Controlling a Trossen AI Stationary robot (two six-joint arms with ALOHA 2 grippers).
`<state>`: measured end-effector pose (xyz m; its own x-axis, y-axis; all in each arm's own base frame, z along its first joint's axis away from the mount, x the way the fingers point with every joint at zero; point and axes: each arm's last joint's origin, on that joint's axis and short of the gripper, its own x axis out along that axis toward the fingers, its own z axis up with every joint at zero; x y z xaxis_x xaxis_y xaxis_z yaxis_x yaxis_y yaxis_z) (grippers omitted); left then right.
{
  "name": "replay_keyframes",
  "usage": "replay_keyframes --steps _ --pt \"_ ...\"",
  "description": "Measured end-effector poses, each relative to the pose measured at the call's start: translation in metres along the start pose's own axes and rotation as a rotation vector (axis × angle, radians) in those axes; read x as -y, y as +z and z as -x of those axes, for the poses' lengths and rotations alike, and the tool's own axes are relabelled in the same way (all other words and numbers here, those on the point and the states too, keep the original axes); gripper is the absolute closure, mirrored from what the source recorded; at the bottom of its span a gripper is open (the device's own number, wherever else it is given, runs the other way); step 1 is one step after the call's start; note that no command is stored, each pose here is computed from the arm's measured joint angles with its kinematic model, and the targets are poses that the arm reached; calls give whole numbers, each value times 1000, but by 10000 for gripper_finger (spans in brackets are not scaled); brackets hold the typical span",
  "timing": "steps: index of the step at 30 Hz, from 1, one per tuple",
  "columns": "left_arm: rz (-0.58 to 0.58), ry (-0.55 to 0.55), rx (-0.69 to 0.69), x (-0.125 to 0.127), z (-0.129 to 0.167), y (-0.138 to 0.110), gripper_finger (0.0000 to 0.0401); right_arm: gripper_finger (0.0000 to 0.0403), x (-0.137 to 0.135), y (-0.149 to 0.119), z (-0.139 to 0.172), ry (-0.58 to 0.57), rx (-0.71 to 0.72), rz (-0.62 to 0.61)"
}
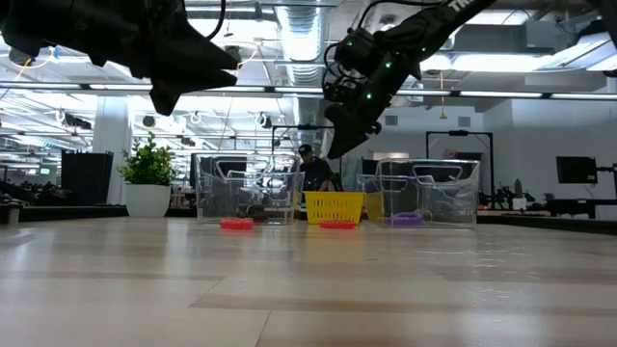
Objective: Sort spring keychains
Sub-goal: Put the bottom orange spring keychain into the yellow bin
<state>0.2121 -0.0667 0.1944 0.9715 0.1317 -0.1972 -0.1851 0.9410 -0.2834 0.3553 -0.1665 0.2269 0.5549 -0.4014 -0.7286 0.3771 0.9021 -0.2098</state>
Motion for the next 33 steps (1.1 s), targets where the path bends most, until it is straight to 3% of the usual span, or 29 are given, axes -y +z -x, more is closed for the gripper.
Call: replay_keyframes --steps 5,9,19,28,33 --pt "-6 4 -10 0 0 -1 284 273 -7 2 12 13 0 16" --pt "-35 26 -61 -3 0 -7 284 281 -22 13 39 -15 61 51" --pt "-79 147 -210 -13 -16 -40 284 310 -64 25 154 -105 274 87" --pt "197 427 -274 -45 -40 -77 284 310 -85 -3 257 -159 415 32" --pt "233 456 -264 -48 -50 -77 284 310 -90 -23 293 -178 468 -16"
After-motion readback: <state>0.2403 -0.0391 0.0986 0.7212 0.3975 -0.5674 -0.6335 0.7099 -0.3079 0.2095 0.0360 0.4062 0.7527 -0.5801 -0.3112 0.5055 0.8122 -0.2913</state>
